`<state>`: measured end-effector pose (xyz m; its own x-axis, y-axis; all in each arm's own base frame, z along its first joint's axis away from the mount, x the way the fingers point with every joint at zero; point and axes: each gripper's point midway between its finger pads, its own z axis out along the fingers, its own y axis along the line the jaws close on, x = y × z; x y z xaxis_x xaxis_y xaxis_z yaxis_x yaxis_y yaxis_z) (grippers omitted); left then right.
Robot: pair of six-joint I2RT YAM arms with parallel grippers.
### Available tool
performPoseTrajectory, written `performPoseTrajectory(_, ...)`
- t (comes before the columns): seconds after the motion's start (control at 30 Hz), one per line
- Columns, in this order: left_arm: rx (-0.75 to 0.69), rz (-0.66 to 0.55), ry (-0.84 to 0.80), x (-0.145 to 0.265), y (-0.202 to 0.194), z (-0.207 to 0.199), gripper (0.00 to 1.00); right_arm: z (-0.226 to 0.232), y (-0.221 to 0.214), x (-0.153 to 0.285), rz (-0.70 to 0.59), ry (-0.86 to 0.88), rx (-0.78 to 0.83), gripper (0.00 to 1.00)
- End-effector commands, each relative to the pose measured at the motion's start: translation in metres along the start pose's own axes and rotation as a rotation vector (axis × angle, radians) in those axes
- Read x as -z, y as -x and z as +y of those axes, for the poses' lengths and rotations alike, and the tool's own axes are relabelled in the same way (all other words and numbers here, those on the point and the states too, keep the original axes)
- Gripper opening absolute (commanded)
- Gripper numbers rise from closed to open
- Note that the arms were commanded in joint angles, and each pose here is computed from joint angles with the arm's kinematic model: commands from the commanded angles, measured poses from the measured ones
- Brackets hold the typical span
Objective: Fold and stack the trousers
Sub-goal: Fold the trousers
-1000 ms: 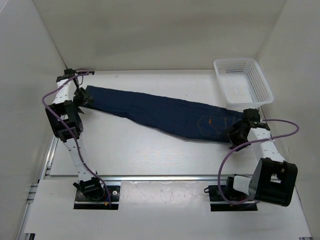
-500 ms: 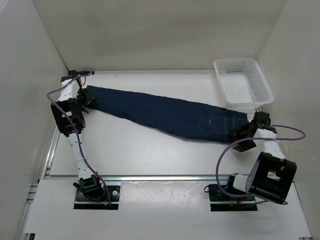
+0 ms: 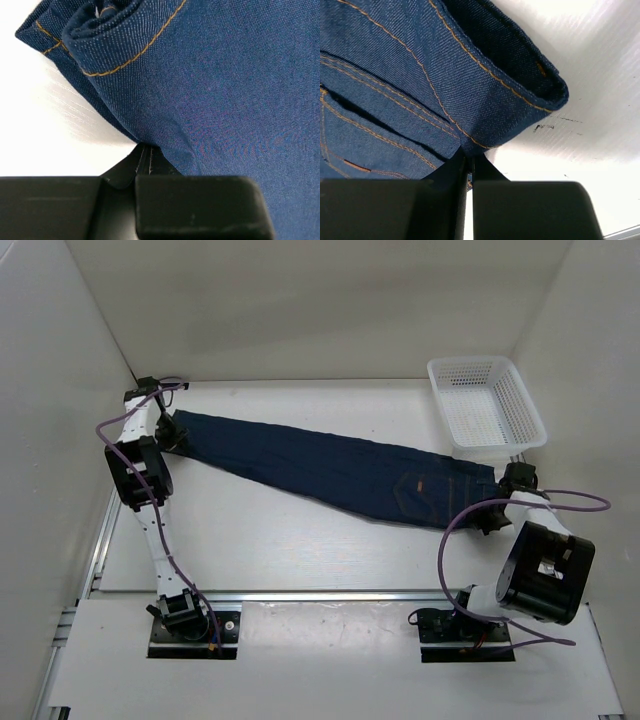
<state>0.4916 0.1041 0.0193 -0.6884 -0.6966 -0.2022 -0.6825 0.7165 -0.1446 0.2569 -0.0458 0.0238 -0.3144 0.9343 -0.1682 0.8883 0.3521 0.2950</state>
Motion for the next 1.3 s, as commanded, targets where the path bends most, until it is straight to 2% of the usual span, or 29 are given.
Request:
performPoseTrajectory(0.0, 0.006, -0.078, 0.000, 0.016, 0.018, -0.002, 0.10, -0.001, 0.024, 0.007, -0.105, -0.014, -0.027, 0.01)
performPoseTrajectory(0.27, 0.047, -0.107, -0.032, 0.044, 0.021, 0.011, 0.10, -0.015, 0.033, 0.033, -0.110, -0.053, -0.024, 0.01)
performPoseTrajectory(0.43, 0.059, -0.074, 0.040, 0.050, -0.013, 0.037, 0.10, -0.038, 0.029, 0.061, -0.145, -0.136, -0.025, 0.01)
performPoseTrajectory(0.47, 0.059, -0.108, 0.041, 0.062, -0.011, 0.039, 0.10, -0.039, 0.033, 0.068, -0.170, -0.105, -0.034, 0.01)
performPoseTrajectory(0.6, 0.039, -0.074, 0.116, 0.070, -0.048, 0.069, 0.10, -0.051, 0.024, 0.079, -0.127, -0.058, -0.051, 0.01)
performPoseTrajectory(0.73, 0.031, -0.105, 0.135, 0.088, -0.063, 0.083, 0.10, -0.073, 0.014, 0.083, -0.121, -0.131, -0.040, 0.02)
performPoseTrajectory(0.77, 0.031, -0.117, 0.128, 0.092, -0.061, 0.082, 0.10, -0.071, 0.010, 0.084, -0.113, -0.106, -0.040, 0.18)
performPoseTrajectory(0.8, 0.019, -0.119, 0.110, 0.096, -0.062, 0.079, 0.10, -0.071, 0.010, 0.084, -0.113, -0.106, -0.040, 0.29)
performPoseTrajectory(0.83, -0.002, -0.118, 0.066, 0.101, -0.058, 0.070, 0.15, -0.067, 0.008, 0.085, -0.111, -0.087, -0.051, 0.48)
performPoseTrajectory(0.87, -0.016, -0.116, 0.042, 0.101, -0.058, 0.060, 0.22, -0.066, 0.010, 0.085, -0.118, -0.080, -0.051, 0.76)
performPoseTrajectory(0.9, -0.035, -0.096, 0.050, 0.103, -0.062, 0.058, 0.25, -0.065, 0.011, 0.086, -0.125, -0.074, -0.050, 0.82)
performPoseTrajectory(0.97, -0.055, -0.109, 0.036, 0.111, -0.057, 0.046, 0.31, -0.062, 0.017, 0.095, -0.153, -0.068, -0.040, 0.90)
performPoseTrajectory(1.03, -0.044, -0.131, 0.062, 0.117, -0.052, 0.049, 0.41, -0.056, 0.025, 0.112, -0.194, -0.064, -0.027, 0.91)
performPoseTrajectory(1.07, -0.043, -0.146, 0.071, 0.123, -0.047, 0.049, 0.47, -0.055, 0.029, 0.117, -0.211, -0.069, -0.028, 0.91)
performPoseTrajectory(1.1, -0.028, -0.161, 0.088, 0.126, -0.044, 0.051, 0.66, -0.051, 0.031, 0.120, -0.226, -0.062, -0.023, 0.91)
performPoseTrajectory(1.13, -0.028, -0.162, 0.107, 0.126, -0.042, 0.054, 0.67, -0.047, 0.032, 0.121, -0.225, -0.058, -0.013, 0.91)
performPoseTrajectory(1.2, -0.019, -0.162, 0.120, 0.122, -0.033, 0.055, 0.67, -0.038, 0.031, 0.123, -0.216, -0.019, -0.002, 0.91)
performPoseTrajectory(1.27, 0.020, -0.175, 0.136, 0.123, -0.020, 0.063, 0.37, -0.035, 0.031, 0.121, -0.207, -0.012, -0.001, 0.91)
